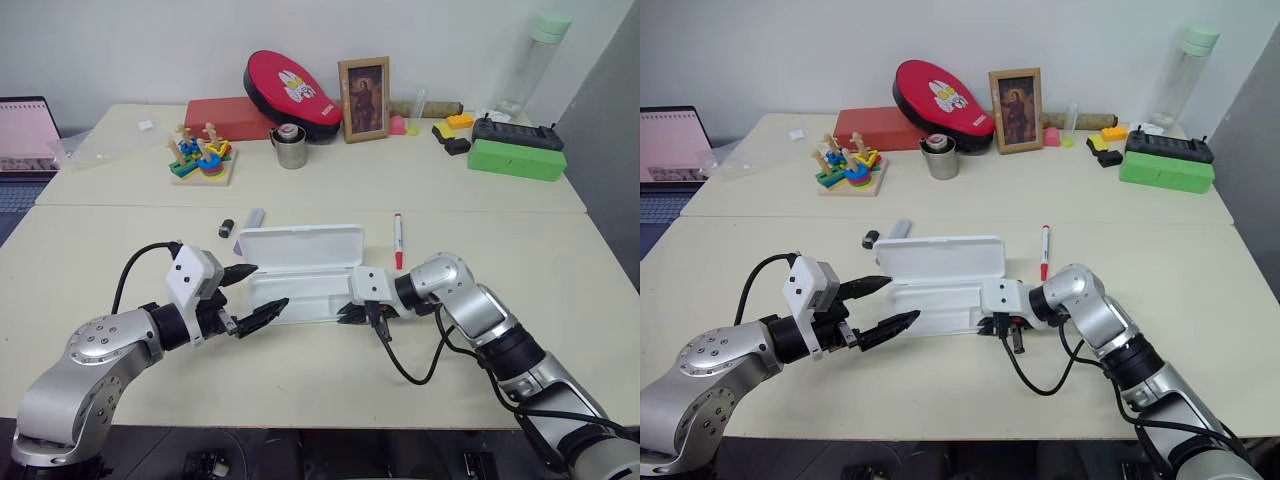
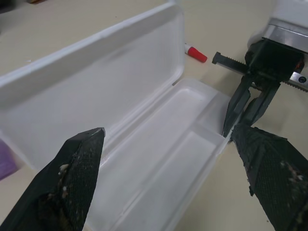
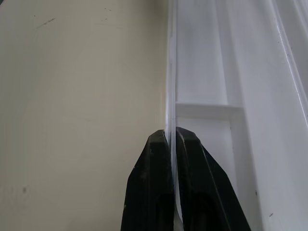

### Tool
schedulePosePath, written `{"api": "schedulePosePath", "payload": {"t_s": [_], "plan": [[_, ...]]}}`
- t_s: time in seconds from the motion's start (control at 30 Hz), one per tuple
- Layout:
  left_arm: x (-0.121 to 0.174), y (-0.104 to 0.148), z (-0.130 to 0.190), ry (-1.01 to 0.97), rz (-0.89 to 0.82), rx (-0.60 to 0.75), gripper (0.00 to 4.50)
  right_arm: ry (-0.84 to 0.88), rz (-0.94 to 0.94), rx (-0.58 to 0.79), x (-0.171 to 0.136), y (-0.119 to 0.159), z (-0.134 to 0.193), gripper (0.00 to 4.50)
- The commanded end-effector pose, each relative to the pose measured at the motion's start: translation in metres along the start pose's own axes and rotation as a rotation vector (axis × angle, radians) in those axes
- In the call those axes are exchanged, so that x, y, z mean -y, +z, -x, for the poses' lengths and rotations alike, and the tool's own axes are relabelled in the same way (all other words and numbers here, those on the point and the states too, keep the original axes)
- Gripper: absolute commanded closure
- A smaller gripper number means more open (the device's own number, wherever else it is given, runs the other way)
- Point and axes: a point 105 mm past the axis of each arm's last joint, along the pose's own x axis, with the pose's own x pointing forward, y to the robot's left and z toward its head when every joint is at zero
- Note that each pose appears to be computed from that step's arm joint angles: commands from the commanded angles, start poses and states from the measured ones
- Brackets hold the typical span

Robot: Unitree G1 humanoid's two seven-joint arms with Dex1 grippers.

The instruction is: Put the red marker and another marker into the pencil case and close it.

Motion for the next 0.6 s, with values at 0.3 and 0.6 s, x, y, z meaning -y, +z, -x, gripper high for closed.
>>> {"api": "schedulePosePath", "payload": {"t_s": [0.3, 0.6], "plan": [[0.01, 0.02, -0.01, -0.066, -0.052, 0.044, 0.0, -0.076, -0.105, 0.23, 0.004, 0.043, 0.043, 1.78], [0.036, 0.032, -0.046, -0.193, -0.048, 0.12, 0.0, -0.649, -0.501, 0.153, 0.053, -0.013, 0.129, 0.03]]}}
